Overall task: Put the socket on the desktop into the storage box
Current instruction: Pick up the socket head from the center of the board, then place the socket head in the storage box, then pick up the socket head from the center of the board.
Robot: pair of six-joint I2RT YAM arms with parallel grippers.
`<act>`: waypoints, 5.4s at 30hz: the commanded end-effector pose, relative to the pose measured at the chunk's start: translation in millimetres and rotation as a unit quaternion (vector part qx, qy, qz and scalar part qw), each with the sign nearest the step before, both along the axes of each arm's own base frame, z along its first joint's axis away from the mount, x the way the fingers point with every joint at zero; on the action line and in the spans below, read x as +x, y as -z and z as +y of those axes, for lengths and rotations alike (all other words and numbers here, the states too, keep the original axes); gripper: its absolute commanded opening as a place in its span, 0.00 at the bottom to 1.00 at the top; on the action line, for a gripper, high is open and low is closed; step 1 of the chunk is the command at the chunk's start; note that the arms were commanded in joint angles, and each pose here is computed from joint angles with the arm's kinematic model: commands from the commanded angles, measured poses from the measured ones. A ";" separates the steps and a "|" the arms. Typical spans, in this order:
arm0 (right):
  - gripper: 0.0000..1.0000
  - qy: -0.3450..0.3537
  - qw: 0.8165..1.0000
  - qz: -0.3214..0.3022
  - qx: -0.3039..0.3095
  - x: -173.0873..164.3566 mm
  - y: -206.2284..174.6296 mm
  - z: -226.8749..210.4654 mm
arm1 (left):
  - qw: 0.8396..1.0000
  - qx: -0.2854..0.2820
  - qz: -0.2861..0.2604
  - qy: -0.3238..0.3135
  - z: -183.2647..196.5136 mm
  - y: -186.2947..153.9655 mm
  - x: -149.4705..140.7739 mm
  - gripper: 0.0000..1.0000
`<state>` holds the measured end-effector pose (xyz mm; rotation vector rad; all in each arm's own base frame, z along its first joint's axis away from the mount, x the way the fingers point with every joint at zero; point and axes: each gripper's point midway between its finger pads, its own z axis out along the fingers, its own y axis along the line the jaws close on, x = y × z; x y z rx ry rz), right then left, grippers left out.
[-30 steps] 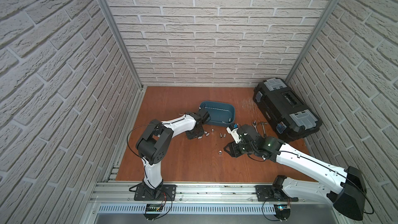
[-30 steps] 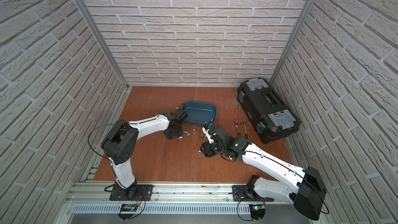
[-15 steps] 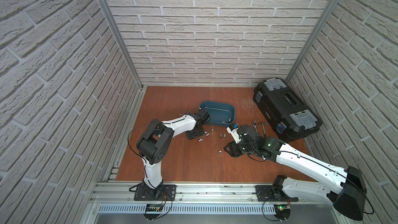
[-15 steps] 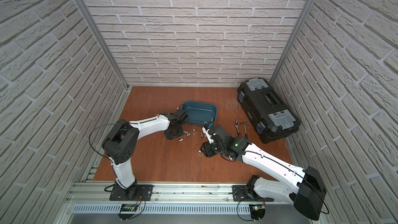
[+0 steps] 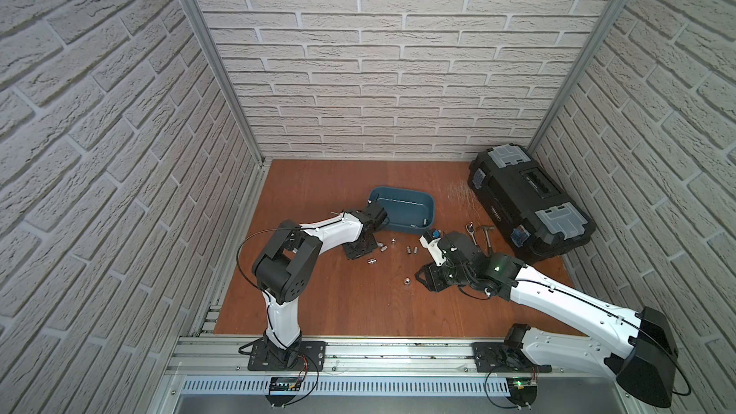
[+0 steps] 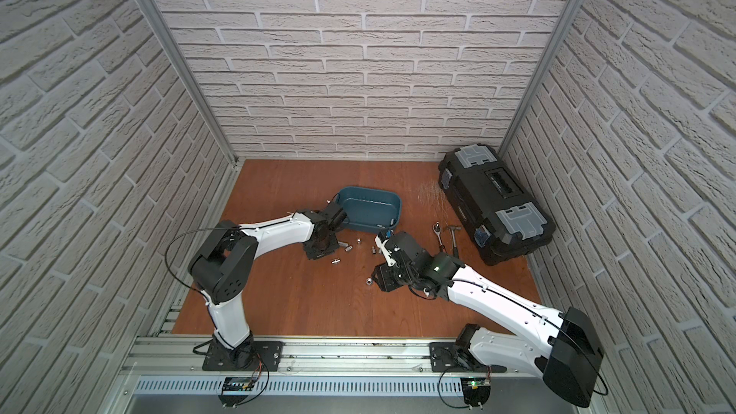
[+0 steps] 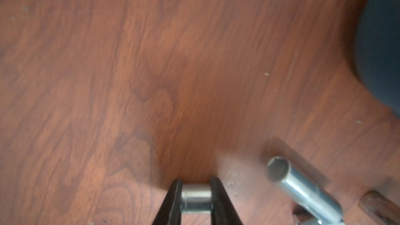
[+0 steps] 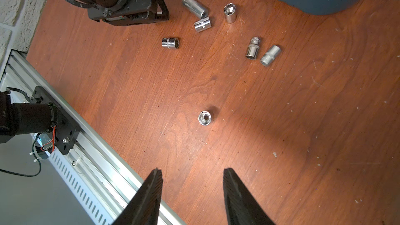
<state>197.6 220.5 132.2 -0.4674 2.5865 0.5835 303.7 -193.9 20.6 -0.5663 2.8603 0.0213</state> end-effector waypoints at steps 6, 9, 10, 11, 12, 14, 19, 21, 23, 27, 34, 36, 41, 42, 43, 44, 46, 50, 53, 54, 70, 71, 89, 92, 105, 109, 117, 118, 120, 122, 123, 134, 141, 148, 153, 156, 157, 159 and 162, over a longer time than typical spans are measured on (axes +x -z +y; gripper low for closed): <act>0.51 0.002 1.000 -0.019 0.012 2.9 -8.9 3.0 | 0.999 -0.010 -0.041 0.027 -5.2 -42.0 7.2 0.14; 0.51 0.002 1.000 -0.018 0.017 3.8 -11.2 5.7 | 0.997 -0.020 -0.060 0.037 -11.2 -62.2 15.4 0.14; 0.51 0.003 1.000 -0.017 0.020 4.3 -12.4 6.4 | 0.997 -0.025 -0.066 0.041 -14.0 -68.8 18.4 0.14; 0.51 0.004 1.000 -0.018 0.021 5.1 -13.4 6.9 | 0.996 -0.028 -0.071 0.044 -16.0 -74.2 20.9 0.14; 0.51 0.005 1.000 -0.018 0.022 5.6 -15.3 7.6 | 0.995 -0.032 -0.078 0.048 -19.1 -81.5 24.7 0.14; 0.51 0.008 0.999 -0.020 0.024 7.2 -18.9 7.8 | 0.993 -0.041 -0.090 0.057 -26.2 -93.1 31.3 0.14; 0.52 0.024 0.999 -0.023 0.023 12.6 -25.6 2.7 | 0.989 -0.054 -0.109 0.080 -45.7 -115.8 53.3 0.14; 0.52 0.033 0.999 -0.024 0.021 16.4 -27.8 -0.5 | 0.988 -0.058 -0.112 0.086 -53.4 -119.5 62.7 0.14; 0.52 0.042 0.999 -0.020 0.016 19.4 -28.6 -4.5 | 0.988 -0.060 -0.113 0.091 -59.6 -121.3 72.8 0.14; 0.52 0.054 0.998 -0.019 0.018 24.7 -34.3 -9.8 | 0.986 -0.066 -0.118 0.096 -69.0 -122.9 97.1 0.14; 0.52 0.066 0.998 -0.013 0.016 25.4 -33.2 -18.3 | 0.988 -0.048 -0.103 0.102 -70.9 -104.2 136.4 0.14; 0.52 0.070 0.997 -0.010 0.015 24.8 -30.6 -20.7 | 0.989 -0.046 -0.098 0.103 -71.6 -96.2 144.8 0.14; 0.52 0.076 0.997 -0.005 0.010 23.1 -25.8 -26.3 | 0.990 -0.046 -0.085 0.103 -73.4 -77.4 157.7 0.15; 0.52 0.077 0.997 -0.005 0.009 23.0 -25.4 -27.5 | 0.990 -0.045 -0.081 0.103 -73.0 -72.8 158.8 0.15; 0.52 0.078 0.997 -0.005 0.009 23.1 -25.3 -28.5 | 0.991 -0.044 -0.076 0.102 -71.9 -67.9 159.7 0.15; 0.52 0.078 0.997 -0.005 0.008 22.9 -25.1 -29.1 | 0.991 -0.043 -0.074 0.100 -71.0 -64.3 160.5 0.15; 0.52 0.081 0.997 -0.004 0.007 23.0 -23.6 -30.8 | 0.992 -0.044 -0.065 0.100 -70.6 -54.8 161.1 0.16; 0.52 0.082 0.997 -0.002 0.008 23.2 -22.5 -31.5 | 0.993 -0.047 -0.054 0.098 -70.1 -42.5 162.7 0.17; 0.52 0.084 0.996 -0.001 0.007 23.0 -21.7 -32.6 | 0.993 -0.047 -0.051 0.099 -71.1 -38.7 162.2 0.19; 0.52 0.085 0.996 -0.001 0.007 22.8 -21.3 -33.4 | 0.993 -0.047 -0.050 0.100 -71.3 -37.4 162.2 0.20; 0.52 0.091 0.996 0.001 0.006 21.6 -21.4 -38.3 | 0.991 -0.046 -0.070 0.108 -75.3 -57.2 160.6 0.42; 0.52 0.092 0.996 0.000 0.007 21.7 -21.9 -39.0 | 0.990 -0.047 -0.074 0.112 -77.6 -60.7 160.1 0.42; 0.57 0.071 0.997 -0.017 -0.040 27.4 -42.4 -44.6 | 0.963 -0.108 -0.151 0.193 -91.1 -146.1 105.5 0.53; 0.57 0.069 0.997 -0.012 -0.042 30.2 -42.2 -39.5 | 0.961 -0.118 -0.156 0.195 -84.0 -152.6 88.4 0.55; 0.59 0.044 0.997 0.018 -0.061 39.7 -26.6 -4.6 | 0.964 -0.138 -0.164 0.158 -27.7 -144.0 10.4 0.60; 0.60 0.034 0.996 0.029 -0.072 39.8 -17.3 6.0 | 0.966 -0.140 -0.162 0.144 -10.2 -136.5 -12.3 0.63; 0.60 0.021 0.994 0.053 -0.097 38.5 0.9 20.7 | 0.967 -0.154 -0.157 0.129 9.4 -126.7 -47.7 0.64; 0.60 0.020 0.993 0.056 -0.101 38.3 3.4 21.8 | 0.967 -0.158 -0.155 0.127 10.3 -125.4 -51.7 0.64; 0.60 0.018 0.992 0.062 -0.106 37.5 8.0 23.9 | 0.966 -0.168 -0.151 0.125 11.2 -123.1 -58.8 0.64; 0.60 0.016 0.991 0.068 -0.112 36.8 13.5 26.3 | 0.965 -0.176 -0.147 0.123 11.4 -120.8 -64.6 0.64; 0.60 0.015 0.991 0.072 -0.116 36.2 16.6 26.8 | 0.965 -0.178 -0.145 0.123 11.8 -119.4 -68.0 0.64; 0.58 0.011 0.980 0.117 -0.161 32.4 54.6 30.9 | 0.967 -0.192 -0.123 0.111 16.9 -102.3 -94.5 0.65; 0.56 0.007 0.973 0.145 -0.179 29.4 76.1 35.3 | 0.967 -0.196 -0.116 0.112 13.4 -94.8 -100.4 0.65; 0.52 0.013 0.970 0.153 -0.190 29.9 90.3 35.5 | 0.967 -0.197 -0.114 0.111 9.0 -91.2 -101.6 0.65; 0.50 0.013 0.969 0.157 -0.192 29.6 96.5 35.6 | 0.967 -0.197 -0.115 0.110 8.8 -91.7 -101.7 0.65; 0.48 0.013 0.968 0.160 -0.191 29.3 98.4 36.4 | 0.967 -0.197 -0.115 0.110 8.7 -91.5 -102.0 0.65; 0.47 0.013 0.968 0.160 -0.191 29.4 99.1 36.6 | 0.967 -0.197 -0.114 0.111 8.4 -91.2 -102.0 0.65; 0.46 0.014 0.968 0.161 -0.192 28.7 100.5 36.3 | 0.967 -0.198 -0.115 0.111 7.4 -92.2 -102.1 0.65; 0.45 0.014 0.968 0.164 -0.192 28.3 102.9 36.7 | 0.967 -0.198 -0.115 0.114 6.3 -91.8 -102.5 0.65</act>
